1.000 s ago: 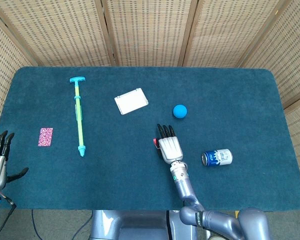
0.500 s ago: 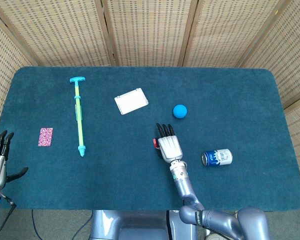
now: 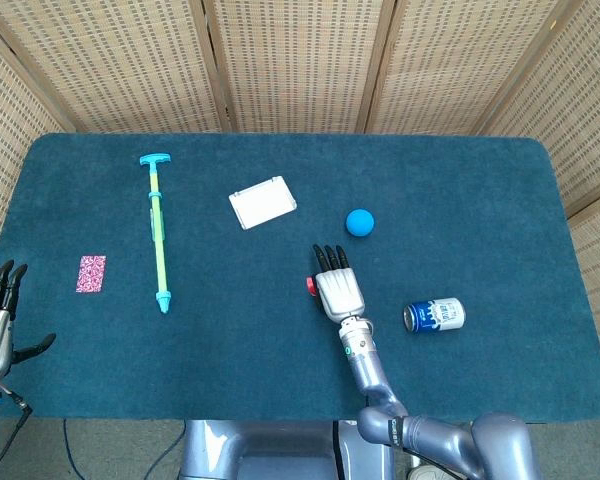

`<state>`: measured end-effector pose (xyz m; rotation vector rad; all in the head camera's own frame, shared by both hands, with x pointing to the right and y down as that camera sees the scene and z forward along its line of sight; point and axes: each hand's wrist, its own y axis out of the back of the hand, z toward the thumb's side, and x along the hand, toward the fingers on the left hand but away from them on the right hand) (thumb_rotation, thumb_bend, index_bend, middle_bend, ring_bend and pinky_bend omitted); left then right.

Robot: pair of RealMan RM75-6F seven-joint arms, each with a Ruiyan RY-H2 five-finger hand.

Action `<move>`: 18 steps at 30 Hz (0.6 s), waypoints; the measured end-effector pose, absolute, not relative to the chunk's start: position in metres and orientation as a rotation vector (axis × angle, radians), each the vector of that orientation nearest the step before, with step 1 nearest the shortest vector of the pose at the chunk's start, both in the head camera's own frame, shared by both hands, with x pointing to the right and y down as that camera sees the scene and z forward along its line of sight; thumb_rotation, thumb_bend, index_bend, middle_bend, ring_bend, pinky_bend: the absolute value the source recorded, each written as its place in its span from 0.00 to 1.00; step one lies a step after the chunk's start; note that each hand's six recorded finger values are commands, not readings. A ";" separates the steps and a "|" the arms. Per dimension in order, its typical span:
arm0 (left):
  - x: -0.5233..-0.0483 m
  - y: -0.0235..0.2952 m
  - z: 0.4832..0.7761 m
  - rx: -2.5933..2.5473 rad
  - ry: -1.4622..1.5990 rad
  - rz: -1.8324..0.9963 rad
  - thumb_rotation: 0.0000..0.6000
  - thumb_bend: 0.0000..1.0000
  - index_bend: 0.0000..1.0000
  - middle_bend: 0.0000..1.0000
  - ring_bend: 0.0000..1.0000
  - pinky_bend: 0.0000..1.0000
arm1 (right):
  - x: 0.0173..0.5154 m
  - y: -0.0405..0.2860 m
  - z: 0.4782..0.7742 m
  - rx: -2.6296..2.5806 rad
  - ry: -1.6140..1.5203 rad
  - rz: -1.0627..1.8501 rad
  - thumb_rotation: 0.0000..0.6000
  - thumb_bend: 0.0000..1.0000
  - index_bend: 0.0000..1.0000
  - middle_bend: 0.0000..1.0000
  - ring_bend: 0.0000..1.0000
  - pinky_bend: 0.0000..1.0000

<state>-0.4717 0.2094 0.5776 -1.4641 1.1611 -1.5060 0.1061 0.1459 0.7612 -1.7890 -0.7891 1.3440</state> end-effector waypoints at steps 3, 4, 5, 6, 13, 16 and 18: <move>-0.472 0.210 0.578 -1.465 1.161 -1.506 1.00 0.10 0.00 0.00 0.00 0.06 | 0.106 0.146 0.761 -1.785 -0.789 1.343 1.00 0.56 0.68 0.12 0.00 0.00; -0.472 0.210 0.578 -1.465 1.161 -1.506 1.00 0.10 0.00 0.00 0.00 0.06 | 0.106 0.146 0.760 -1.784 -0.789 1.342 1.00 0.57 0.68 0.12 0.00 0.00; -0.472 0.210 0.578 -1.465 1.161 -1.506 1.00 0.10 0.00 0.00 0.00 0.06 | 0.106 0.145 0.760 -1.783 -0.791 1.340 1.00 0.57 0.68 0.12 0.00 0.00; -0.472 0.210 0.578 -1.465 1.161 -1.506 1.00 0.10 0.00 0.00 0.00 0.06 | 0.106 0.145 0.759 -1.782 -0.793 1.338 1.00 0.57 0.68 0.12 0.00 0.00; -0.472 0.209 0.577 -1.463 1.163 -1.506 1.00 0.10 0.00 0.00 0.00 0.06 | 0.104 0.135 0.750 -1.756 -0.807 1.310 1.00 0.57 0.67 0.12 0.00 0.00; -0.472 0.209 0.577 -1.462 1.164 -1.509 1.00 0.10 0.00 0.00 0.00 0.06 | 0.103 0.127 0.745 -1.741 -0.818 1.296 1.00 0.57 0.67 0.12 0.00 0.00; -0.473 0.209 0.577 -1.460 1.165 -1.509 1.00 0.10 0.00 0.00 0.00 0.06 | 0.102 0.122 0.741 -1.732 -0.828 1.286 1.00 0.57 0.67 0.12 0.00 0.00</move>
